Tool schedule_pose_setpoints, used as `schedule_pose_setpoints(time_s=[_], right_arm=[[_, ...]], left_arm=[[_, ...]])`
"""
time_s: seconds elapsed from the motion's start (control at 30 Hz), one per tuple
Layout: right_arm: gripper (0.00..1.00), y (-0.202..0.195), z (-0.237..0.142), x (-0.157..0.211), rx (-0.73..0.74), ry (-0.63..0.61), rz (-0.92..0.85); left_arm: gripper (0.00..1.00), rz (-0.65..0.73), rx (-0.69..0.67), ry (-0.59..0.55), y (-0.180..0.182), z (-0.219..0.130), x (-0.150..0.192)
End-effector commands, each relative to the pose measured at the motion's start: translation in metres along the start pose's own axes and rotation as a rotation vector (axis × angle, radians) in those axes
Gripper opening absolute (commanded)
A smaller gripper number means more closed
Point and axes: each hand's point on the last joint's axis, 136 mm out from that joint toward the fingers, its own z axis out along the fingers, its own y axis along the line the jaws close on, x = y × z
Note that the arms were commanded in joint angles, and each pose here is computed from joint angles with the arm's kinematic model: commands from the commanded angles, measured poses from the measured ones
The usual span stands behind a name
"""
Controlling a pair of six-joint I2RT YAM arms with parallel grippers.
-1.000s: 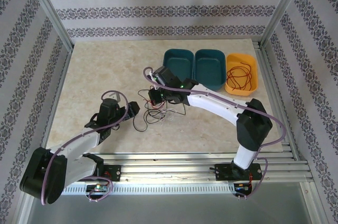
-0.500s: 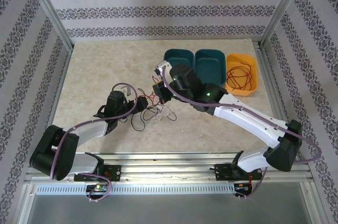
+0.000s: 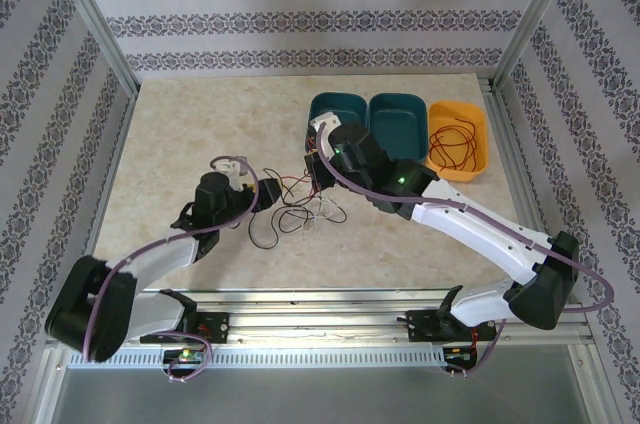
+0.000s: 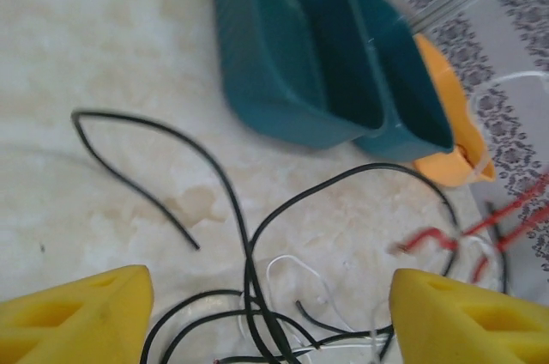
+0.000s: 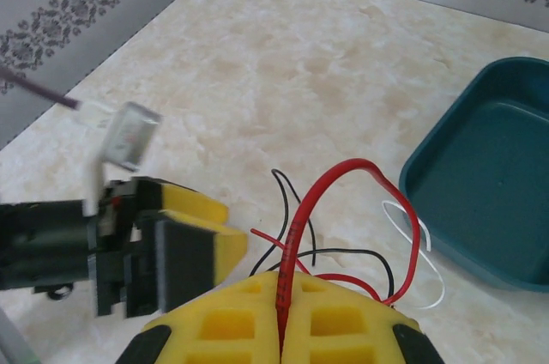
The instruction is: Untangle the cables
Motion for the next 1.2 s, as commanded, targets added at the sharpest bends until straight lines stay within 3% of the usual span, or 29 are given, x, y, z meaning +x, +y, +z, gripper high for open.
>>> schedule_pose_setpoints(time_s=[0.0, 0.13, 0.3, 0.73, 0.9, 1.17], right_arm=[[0.00, -0.011, 0.004, -0.002, 0.045, -0.013, 0.072], [0.00, -0.010, 0.005, -0.005, 0.034, -0.016, 0.119], [0.00, -0.007, 0.004, -0.009, 0.016, -0.022, 0.164], [0.00, 0.002, 0.003, -0.010, -0.037, -0.022, 0.240], [0.00, 0.007, 0.006, -0.010, -0.061, -0.018, 0.253], [0.00, 0.015, 0.009, -0.013, -0.094, -0.015, 0.259]], left_arm=[[0.77, 0.168, 0.041, -0.062, -0.007, -0.013, 0.007], [0.85, 0.403, 0.131, -0.154, -0.040, -0.024, 0.021], [0.86, 0.635, 0.159, -0.186, -0.071, -0.015, 0.037], [0.86, 0.618, 0.280, -0.364, -0.106, 0.019, 0.033], [0.86, 0.613, 0.303, -0.334, -0.114, 0.035, 0.042], [0.81, 0.575, 0.206, -0.342, -0.097, 0.053, 0.040]])
